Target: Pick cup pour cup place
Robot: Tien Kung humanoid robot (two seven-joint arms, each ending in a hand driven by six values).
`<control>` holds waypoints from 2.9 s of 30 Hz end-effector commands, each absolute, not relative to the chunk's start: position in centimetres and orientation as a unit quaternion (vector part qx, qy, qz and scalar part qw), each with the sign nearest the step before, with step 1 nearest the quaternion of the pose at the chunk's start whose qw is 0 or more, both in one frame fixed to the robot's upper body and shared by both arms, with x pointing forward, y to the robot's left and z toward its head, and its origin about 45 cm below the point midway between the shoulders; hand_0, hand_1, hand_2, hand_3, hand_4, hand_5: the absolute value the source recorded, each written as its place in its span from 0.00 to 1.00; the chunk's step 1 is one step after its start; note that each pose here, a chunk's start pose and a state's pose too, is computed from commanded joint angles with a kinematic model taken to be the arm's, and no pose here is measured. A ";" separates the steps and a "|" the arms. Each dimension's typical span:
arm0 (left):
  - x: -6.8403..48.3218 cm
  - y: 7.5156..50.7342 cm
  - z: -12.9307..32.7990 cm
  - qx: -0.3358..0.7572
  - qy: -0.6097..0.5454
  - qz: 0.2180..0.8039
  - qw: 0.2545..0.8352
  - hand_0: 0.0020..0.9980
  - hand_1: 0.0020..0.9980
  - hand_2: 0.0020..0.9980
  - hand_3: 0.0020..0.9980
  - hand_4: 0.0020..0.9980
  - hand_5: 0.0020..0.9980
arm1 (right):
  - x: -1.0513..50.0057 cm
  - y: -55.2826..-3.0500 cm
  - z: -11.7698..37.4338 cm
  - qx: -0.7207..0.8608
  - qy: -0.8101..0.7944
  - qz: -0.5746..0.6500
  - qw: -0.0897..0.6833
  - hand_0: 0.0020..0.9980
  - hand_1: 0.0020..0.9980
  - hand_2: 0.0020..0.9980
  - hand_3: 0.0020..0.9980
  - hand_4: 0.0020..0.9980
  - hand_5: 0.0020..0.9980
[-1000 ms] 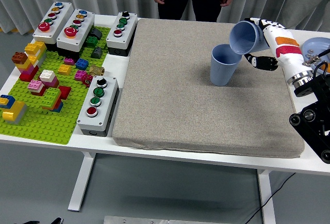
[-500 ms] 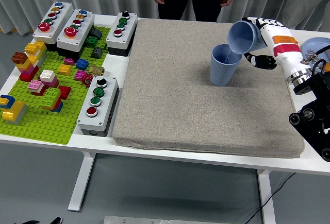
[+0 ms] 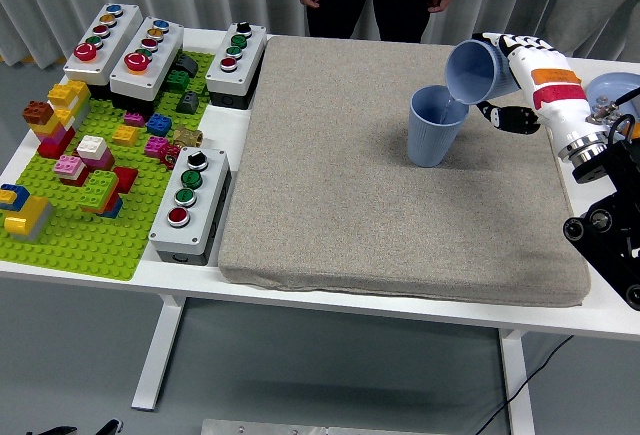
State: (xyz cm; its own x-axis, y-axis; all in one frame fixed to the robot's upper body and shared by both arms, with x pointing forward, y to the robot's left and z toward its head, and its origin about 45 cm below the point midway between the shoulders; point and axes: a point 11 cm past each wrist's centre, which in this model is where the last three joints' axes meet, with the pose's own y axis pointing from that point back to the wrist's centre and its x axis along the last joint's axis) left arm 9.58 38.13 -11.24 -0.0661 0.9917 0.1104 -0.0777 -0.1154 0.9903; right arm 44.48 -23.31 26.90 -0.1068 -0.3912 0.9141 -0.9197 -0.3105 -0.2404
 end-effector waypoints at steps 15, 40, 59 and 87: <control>9.6 38.1 -11.2 0.491 0.465 0.562 0.476 0.78 0.79 0.86 0.73 0.52 0.97 | 45.2 -23.1 26.7 0.617 -0.535 0.516 0.256 0.88 0.74 0.61 0.67 0.70 0.03; 9.3 38.2 -11.3 0.494 0.465 0.561 0.475 0.78 0.79 0.86 0.73 0.52 0.97 | 45.0 -22.6 26.7 0.602 -0.531 0.539 0.255 0.89 0.74 0.61 0.66 0.70 0.03; 9.5 38.2 -11.2 0.492 0.464 0.562 0.475 0.78 0.79 0.86 0.73 0.52 0.97 | 45.1 -22.3 27.3 0.579 -0.506 0.580 0.271 0.90 0.75 0.61 0.66 0.70 0.02; 9.6 38.3 -11.2 0.491 0.463 0.564 0.476 0.78 0.79 0.86 0.73 0.52 0.97 | 45.1 -21.9 27.8 0.536 -0.469 0.632 0.306 0.92 0.76 0.63 0.66 0.69 0.00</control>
State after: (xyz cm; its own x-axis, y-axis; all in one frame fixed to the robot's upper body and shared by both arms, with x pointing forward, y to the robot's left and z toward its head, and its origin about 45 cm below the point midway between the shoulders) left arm 9.64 38.27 -11.20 -0.0648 0.9915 0.1125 -0.0813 -0.1176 0.9897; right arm 45.12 -21.87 27.78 -0.2386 -0.1158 0.9642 -0.8889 -0.3738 -0.2648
